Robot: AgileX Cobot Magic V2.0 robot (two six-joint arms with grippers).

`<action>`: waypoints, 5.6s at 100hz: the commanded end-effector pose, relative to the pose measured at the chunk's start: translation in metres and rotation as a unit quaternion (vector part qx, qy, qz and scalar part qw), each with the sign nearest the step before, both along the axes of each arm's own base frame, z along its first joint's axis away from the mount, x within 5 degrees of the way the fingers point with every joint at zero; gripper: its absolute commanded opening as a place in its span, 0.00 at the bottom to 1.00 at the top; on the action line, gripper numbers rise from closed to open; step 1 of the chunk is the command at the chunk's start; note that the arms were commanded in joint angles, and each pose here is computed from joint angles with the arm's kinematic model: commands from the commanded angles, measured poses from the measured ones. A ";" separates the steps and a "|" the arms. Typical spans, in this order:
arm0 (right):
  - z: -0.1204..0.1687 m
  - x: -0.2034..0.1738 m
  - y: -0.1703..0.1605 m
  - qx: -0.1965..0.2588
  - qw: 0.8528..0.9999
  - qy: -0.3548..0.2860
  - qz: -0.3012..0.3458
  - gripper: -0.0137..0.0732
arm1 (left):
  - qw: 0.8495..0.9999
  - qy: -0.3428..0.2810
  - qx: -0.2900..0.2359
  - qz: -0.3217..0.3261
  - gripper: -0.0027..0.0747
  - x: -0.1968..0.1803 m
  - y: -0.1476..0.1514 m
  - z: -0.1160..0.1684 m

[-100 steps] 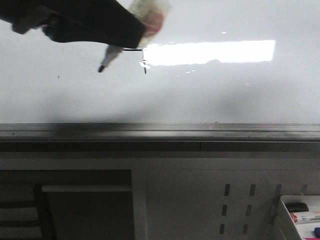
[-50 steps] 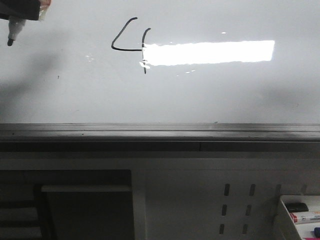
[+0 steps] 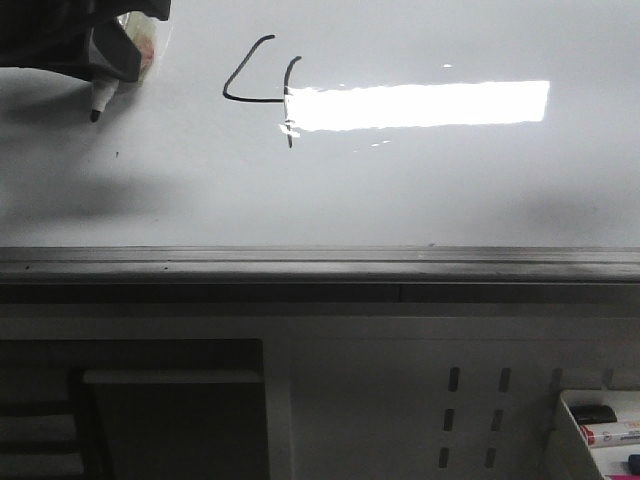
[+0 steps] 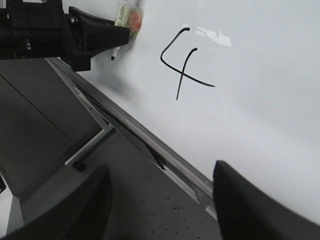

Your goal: Write number 4 on whiteboard

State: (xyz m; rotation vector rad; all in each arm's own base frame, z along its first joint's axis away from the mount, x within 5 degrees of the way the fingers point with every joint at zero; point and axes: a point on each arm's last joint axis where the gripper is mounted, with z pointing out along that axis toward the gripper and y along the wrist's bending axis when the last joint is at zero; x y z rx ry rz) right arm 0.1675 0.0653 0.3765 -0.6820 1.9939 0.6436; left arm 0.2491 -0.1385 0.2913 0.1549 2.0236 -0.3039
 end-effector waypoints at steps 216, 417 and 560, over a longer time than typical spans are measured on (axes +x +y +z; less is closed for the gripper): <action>-0.109 -0.125 -0.042 0.101 0.917 -0.287 -0.257 0.08 | 0.938 -0.331 -0.108 -0.001 0.01 -0.209 0.138 -0.005; -0.109 -0.125 -0.042 0.101 0.917 -0.287 -0.257 0.08 | 0.933 -0.345 0.045 0.089 0.01 -0.197 0.134 -0.073; -0.112 -0.124 -0.044 0.026 0.914 -0.312 -0.257 0.08 | 0.933 -0.343 0.094 0.060 0.01 -0.196 0.131 -0.075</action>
